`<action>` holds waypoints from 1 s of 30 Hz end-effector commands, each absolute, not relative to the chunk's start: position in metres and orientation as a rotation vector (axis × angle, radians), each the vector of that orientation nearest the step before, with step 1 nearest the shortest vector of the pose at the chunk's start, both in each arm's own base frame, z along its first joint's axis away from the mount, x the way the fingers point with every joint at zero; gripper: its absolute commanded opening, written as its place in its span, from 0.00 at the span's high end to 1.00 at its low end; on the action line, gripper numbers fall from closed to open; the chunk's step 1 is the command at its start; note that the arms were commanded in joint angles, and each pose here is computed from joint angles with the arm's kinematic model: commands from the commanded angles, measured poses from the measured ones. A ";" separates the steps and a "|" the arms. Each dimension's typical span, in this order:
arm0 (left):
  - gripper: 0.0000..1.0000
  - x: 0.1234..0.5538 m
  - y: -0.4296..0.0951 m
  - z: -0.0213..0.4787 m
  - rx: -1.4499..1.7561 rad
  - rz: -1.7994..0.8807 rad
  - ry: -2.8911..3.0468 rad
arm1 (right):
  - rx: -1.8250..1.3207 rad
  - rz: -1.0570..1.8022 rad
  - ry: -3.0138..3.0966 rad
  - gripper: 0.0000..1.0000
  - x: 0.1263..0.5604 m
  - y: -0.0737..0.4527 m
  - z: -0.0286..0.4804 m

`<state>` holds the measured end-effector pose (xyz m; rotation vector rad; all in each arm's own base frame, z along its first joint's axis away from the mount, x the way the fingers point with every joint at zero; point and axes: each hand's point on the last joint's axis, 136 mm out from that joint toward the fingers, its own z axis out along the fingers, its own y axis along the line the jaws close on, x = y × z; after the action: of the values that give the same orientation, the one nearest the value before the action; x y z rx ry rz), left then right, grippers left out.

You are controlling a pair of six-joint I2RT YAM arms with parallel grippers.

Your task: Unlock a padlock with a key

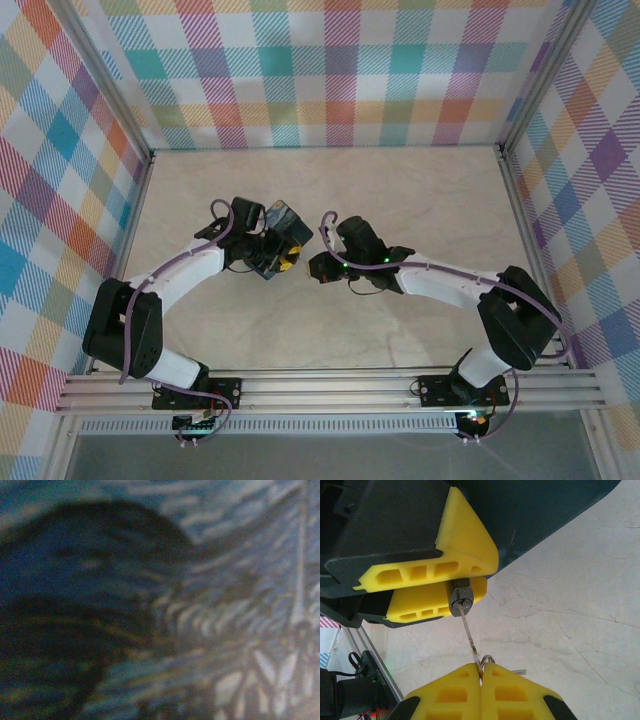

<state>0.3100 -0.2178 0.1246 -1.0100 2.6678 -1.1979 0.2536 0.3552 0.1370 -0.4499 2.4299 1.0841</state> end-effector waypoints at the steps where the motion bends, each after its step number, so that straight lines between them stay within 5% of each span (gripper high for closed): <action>1: 0.77 0.311 -0.218 0.138 -0.986 -1.267 2.625 | -0.478 1.104 2.380 1.00 0.259 0.365 0.147; 30: 0.79 0.305 -0.215 0.136 -0.974 -1.246 2.630 | -0.490 1.346 2.262 1.00 0.266 0.401 0.185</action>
<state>0.3140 -0.2050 0.1273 -1.0345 2.6124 -1.1678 0.2575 0.3776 0.1405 -0.4399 2.4388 1.2080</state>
